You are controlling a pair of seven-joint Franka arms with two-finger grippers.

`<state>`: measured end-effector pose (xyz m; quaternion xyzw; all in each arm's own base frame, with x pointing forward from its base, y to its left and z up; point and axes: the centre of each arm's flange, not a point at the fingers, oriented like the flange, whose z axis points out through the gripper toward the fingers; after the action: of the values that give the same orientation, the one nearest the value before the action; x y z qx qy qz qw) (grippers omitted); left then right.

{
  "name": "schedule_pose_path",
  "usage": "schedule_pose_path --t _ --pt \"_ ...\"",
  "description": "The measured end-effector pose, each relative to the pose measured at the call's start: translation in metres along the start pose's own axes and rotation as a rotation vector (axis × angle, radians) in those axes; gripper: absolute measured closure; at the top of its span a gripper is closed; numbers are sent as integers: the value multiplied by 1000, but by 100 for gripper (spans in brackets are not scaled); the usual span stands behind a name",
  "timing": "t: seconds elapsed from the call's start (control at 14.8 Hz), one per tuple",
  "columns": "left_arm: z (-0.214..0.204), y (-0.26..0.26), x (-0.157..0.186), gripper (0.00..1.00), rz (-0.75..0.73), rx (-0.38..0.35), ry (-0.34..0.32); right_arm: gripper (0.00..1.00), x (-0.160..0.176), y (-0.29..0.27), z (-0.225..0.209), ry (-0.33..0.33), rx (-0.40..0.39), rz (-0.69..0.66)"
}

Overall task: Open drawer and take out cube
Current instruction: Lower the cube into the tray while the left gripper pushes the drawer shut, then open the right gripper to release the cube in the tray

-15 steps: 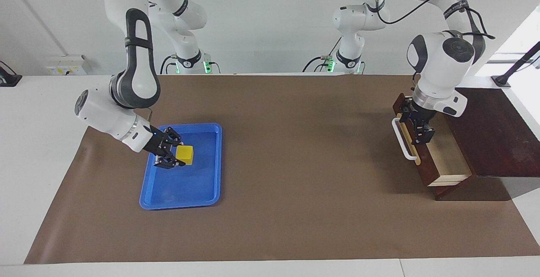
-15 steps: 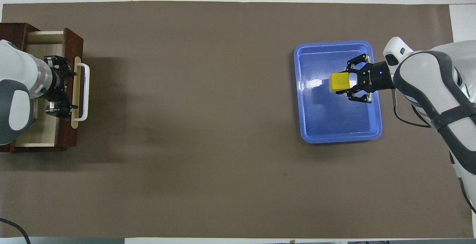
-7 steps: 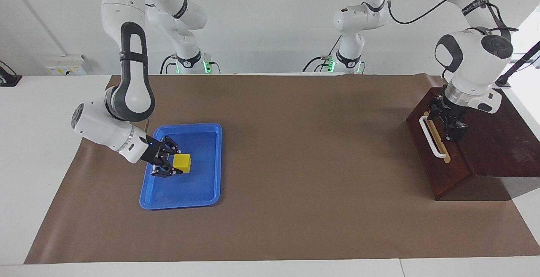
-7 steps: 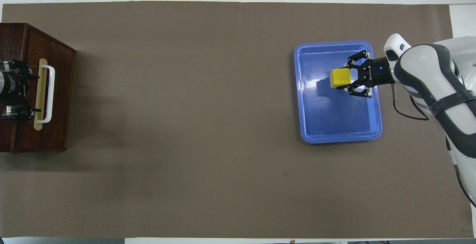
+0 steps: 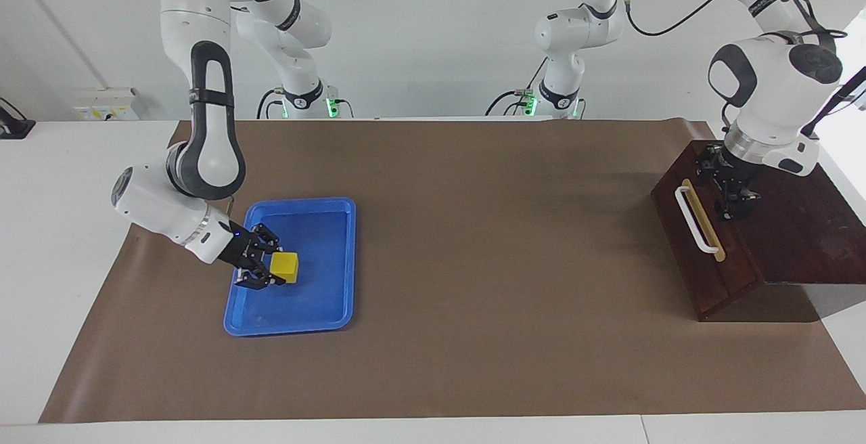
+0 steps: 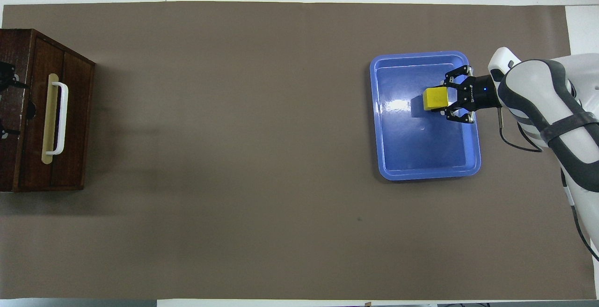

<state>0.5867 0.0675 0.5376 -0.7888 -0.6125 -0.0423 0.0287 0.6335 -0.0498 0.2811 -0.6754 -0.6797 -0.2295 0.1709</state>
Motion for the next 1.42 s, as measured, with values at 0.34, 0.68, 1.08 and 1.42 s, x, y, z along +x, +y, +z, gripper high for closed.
schedule_pose_path --t 0.34,0.68,1.08,1.42 --pt "-42 4 -66 0 565 30 -24 44 -7 -4 8 -7 3 -6" --pt "-53 -10 -85 0 889 47 -107 3 -7 -6 10 -6 8 -20" --pt "-55 -14 -108 0 1144 82 -163 0 4 -1 -2 40 15 47" --pt "-76 -11 -117 0 1232 7 -180 0 47 6 -58 51 -15 240"
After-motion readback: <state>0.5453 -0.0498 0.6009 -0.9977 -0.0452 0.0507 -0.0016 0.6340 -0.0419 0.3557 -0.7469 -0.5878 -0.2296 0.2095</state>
